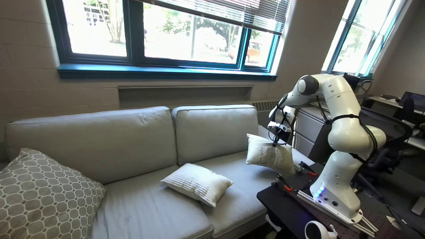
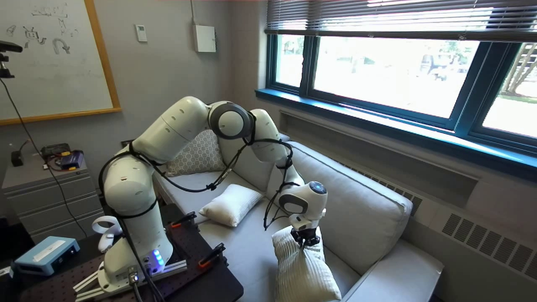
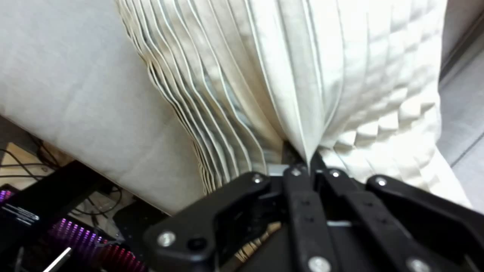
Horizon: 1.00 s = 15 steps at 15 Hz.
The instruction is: Set the striped pillows against the armrest
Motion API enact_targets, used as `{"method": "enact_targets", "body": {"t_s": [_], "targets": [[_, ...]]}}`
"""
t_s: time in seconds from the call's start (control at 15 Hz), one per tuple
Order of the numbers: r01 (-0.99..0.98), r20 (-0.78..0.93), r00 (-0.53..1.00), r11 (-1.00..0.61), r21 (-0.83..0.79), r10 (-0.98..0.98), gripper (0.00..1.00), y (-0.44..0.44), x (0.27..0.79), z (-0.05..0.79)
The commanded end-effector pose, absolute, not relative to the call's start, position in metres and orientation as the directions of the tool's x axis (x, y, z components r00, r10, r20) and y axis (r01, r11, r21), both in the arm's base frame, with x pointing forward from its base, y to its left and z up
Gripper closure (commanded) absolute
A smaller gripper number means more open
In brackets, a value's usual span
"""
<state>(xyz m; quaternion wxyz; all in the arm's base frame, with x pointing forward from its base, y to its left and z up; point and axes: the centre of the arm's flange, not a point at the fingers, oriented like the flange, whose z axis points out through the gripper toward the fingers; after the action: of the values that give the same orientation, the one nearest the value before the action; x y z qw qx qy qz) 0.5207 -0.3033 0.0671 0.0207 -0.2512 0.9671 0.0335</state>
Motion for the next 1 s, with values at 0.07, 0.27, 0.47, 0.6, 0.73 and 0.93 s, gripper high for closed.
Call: {"method": "enact_targets", "body": {"t_s": [0.07,0.27,0.47,0.6,0.73,0.93], "targets": [[-0.339,-0.161,-0.937,0.92,0.194,-0.312,0.99,-0.314,0.558,0.075],[-0.235,-0.199,-0.962,0.937,0.26,-0.186,0.99,-0.334,0.564,0.083],[-0.115,-0.242,-0.969,0.952,0.285,-0.044,0.99,-0.355,0.56,0.086],[-0.025,-0.267,-0.962,0.957,0.289,0.055,0.99,-0.368,0.554,0.086],[0.065,-0.29,-0.945,0.955,0.289,0.153,0.99,-0.378,0.552,0.086],[0.208,-0.318,-0.904,0.943,0.261,0.287,0.99,-0.388,0.553,0.083]]}}
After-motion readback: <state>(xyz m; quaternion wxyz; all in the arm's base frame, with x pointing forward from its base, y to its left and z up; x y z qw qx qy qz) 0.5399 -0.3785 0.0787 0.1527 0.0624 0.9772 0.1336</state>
